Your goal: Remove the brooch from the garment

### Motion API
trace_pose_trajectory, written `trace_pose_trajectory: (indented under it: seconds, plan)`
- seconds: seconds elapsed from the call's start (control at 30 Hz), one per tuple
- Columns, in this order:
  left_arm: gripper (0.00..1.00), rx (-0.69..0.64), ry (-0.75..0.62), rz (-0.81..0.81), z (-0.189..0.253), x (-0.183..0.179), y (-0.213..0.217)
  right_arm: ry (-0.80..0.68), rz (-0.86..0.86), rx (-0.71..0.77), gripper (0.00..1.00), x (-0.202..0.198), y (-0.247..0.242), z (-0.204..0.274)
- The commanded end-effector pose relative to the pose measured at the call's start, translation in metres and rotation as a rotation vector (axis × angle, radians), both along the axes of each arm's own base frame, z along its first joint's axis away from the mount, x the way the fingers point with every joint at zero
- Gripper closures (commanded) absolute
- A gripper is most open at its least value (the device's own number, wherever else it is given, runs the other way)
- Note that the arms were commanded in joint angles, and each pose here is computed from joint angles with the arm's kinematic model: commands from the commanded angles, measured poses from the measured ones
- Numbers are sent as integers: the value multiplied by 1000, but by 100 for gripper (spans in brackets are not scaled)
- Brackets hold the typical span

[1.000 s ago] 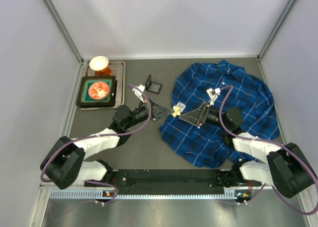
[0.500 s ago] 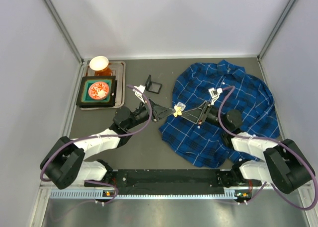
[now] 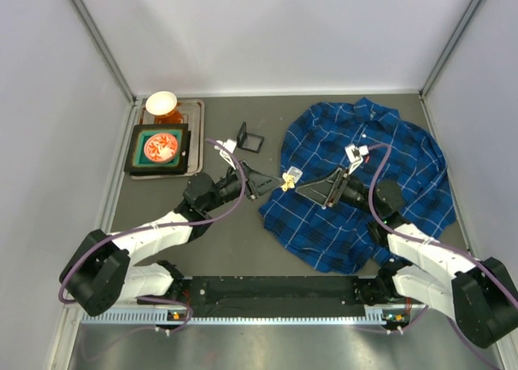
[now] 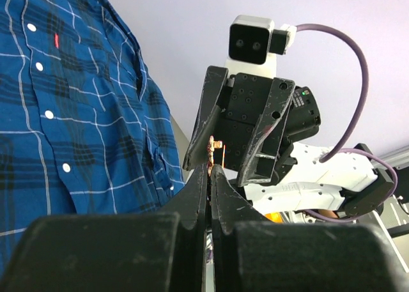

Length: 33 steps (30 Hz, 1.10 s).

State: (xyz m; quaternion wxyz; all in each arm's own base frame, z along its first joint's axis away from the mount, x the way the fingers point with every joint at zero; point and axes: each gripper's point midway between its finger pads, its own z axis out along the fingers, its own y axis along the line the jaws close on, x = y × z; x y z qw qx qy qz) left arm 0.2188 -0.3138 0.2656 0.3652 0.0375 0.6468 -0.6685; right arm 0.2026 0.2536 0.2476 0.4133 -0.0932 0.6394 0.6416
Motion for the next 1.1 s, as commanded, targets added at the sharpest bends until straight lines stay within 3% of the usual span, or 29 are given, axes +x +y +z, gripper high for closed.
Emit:
trace_pose_trajectory:
  seconds: [0.0, 0.3, 0.8, 0.97, 1.07]
  plan:
    - [100, -25, -63, -1, 18, 1, -4, -75, 9, 22, 57, 3, 6, 24]
    - [100, -25, -70, -30, 19, -5, -13, -73, 6, 17, 69, 11, 10, 20]
    - [100, 28, -83, -23, 11, -8, -16, -51, -5, 28, 69, 13, 10, 19]
    - [100, 12, -71, -33, 16, -11, -16, 19, -52, -2, 78, 21, 7, 11]
    - [100, -1, -26, -57, 16, -14, -18, -4, -93, -26, 77, 24, 4, 18]
